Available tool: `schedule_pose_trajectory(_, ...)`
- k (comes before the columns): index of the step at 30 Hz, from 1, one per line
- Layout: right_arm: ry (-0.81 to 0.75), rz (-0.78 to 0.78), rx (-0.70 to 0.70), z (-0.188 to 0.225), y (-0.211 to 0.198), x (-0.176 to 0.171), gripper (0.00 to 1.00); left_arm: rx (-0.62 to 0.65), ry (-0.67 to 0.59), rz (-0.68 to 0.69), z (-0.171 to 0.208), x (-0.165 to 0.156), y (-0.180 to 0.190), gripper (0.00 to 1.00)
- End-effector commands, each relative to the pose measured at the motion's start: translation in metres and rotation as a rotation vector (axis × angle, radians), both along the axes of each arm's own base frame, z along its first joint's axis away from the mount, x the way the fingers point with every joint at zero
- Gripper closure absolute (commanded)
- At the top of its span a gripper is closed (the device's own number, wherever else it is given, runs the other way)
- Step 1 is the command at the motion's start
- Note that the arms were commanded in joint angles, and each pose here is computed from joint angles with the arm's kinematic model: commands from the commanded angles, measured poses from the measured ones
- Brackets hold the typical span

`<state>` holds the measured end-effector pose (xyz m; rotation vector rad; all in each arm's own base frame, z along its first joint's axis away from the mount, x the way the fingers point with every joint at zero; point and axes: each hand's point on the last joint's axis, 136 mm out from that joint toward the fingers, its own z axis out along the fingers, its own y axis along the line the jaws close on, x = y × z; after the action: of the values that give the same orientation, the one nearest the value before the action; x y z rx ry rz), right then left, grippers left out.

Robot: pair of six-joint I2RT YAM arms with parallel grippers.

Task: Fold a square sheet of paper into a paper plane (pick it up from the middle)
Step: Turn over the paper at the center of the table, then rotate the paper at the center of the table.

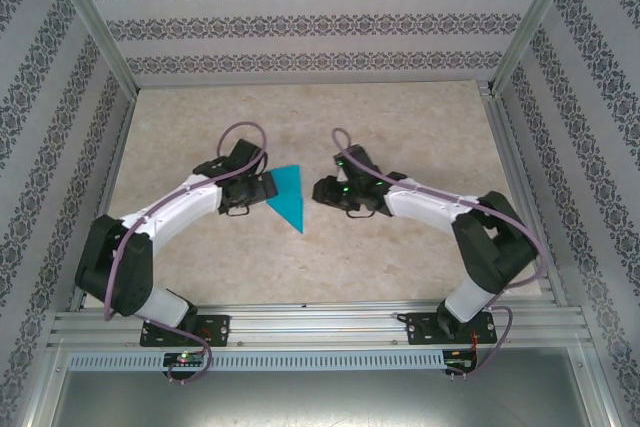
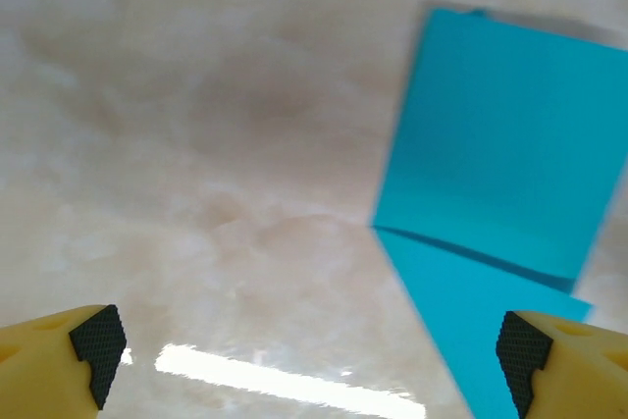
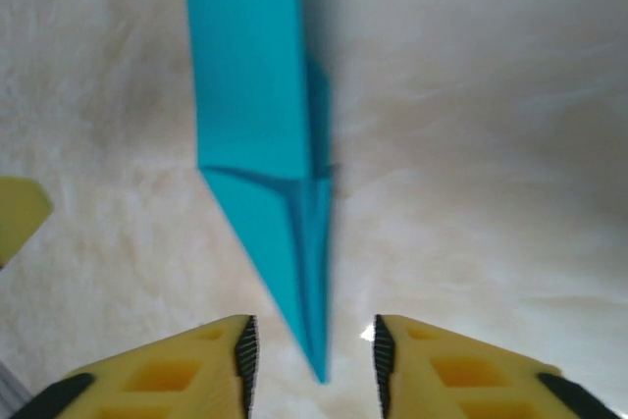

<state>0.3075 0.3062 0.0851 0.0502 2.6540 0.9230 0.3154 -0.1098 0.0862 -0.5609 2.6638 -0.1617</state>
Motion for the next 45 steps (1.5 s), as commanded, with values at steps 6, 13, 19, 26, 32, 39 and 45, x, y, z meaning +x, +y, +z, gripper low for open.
schedule_pose_trajectory(6, 0.03, 0.134, -0.055, -0.02, 0.067, -0.01, 0.73, -0.125, -0.019, 0.101, -0.008, -0.01, 0.015, 0.0)
schedule_pose_trajectory(13, 0.061, 0.207, -0.186, -0.05, 0.066, -0.006, 0.72, -0.115, -0.024, 0.095, -0.005, -0.007, 0.017, 0.0)
schedule_pose_trajectory(19, 0.068, 0.367, -0.307, -0.071, 0.037, -0.016, 0.72, -0.179, -0.029, 0.031, -0.003, 0.003, -0.002, 0.0)
schedule_pose_trajectory(26, 0.13, 0.596, -0.384, -0.087, -0.018, -0.044, 0.69, -0.27, -0.037, -0.037, -0.007, 0.009, -0.022, 0.0)
schedule_pose_trajectory(32, 0.028, 0.605, -0.305, -0.053, -0.014, -0.042, 0.66, -0.309, -0.047, -0.062, -0.008, 0.009, -0.03, 0.0)
schedule_pose_trajectory(39, -0.028, 0.144, -0.126, -0.002, -0.017, 0.012, 0.7, -0.358, -0.044, -0.093, -0.009, 0.005, -0.046, 0.0)
schedule_pose_trajectory(45, -0.003, 0.002, -0.075, -0.003, -0.019, 0.017, 0.69, -0.404, -0.04, -0.105, -0.007, 0.01, -0.063, 0.0)
